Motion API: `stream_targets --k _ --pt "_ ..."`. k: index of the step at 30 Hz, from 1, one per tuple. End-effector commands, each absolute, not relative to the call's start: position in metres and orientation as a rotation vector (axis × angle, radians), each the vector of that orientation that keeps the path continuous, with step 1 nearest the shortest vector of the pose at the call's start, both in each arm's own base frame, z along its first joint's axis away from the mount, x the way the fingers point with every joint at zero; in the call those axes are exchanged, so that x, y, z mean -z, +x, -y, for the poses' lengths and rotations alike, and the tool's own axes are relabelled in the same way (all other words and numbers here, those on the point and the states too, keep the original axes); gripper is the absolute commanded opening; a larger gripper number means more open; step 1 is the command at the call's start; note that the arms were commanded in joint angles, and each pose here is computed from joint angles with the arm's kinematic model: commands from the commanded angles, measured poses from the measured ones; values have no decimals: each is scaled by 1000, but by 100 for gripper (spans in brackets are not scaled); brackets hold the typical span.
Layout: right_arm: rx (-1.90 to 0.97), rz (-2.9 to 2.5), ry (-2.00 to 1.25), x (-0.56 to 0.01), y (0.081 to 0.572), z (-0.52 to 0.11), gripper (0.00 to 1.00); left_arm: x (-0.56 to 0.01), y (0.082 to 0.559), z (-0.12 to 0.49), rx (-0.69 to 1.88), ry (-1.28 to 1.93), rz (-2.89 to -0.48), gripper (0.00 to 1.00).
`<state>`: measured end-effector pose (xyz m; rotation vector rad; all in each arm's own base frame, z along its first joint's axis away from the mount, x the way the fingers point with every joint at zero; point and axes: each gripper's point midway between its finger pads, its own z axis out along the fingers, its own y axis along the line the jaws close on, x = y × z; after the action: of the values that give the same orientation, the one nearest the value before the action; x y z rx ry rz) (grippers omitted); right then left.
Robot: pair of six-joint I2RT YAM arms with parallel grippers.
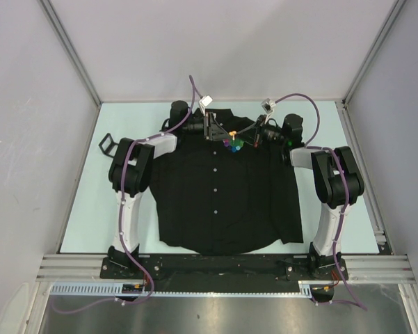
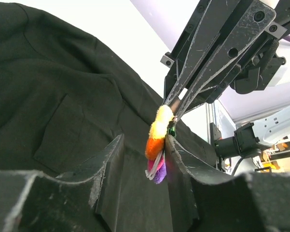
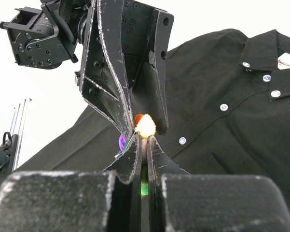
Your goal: Remove the brooch from the garment
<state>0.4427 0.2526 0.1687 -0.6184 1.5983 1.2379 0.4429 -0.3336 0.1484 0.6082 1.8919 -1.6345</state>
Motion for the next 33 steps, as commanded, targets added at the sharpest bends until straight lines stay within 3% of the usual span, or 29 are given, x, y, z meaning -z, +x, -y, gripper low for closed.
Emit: stream_targets --k 1,7,24,27,33 --pt "-1212 -1546 -631 -181 447 -248 0 -189 444 329 1618 678 -1761 46" --pt "-1212 -1547 -633 -180 447 -247 0 -199 443 318 1708 632 -1698 54" --pt "-1211 -1540 -639 -182 446 -249 0 -185 439 335 1759 670 -1760 52" --pt "-1210 -1542 -636 -182 447 -249 0 -184 438 338 1755 683 -1768 41" --pt "-1204 -1544 -631 -181 448 -247 0 -183 438 339 1757 687 -1773 31"
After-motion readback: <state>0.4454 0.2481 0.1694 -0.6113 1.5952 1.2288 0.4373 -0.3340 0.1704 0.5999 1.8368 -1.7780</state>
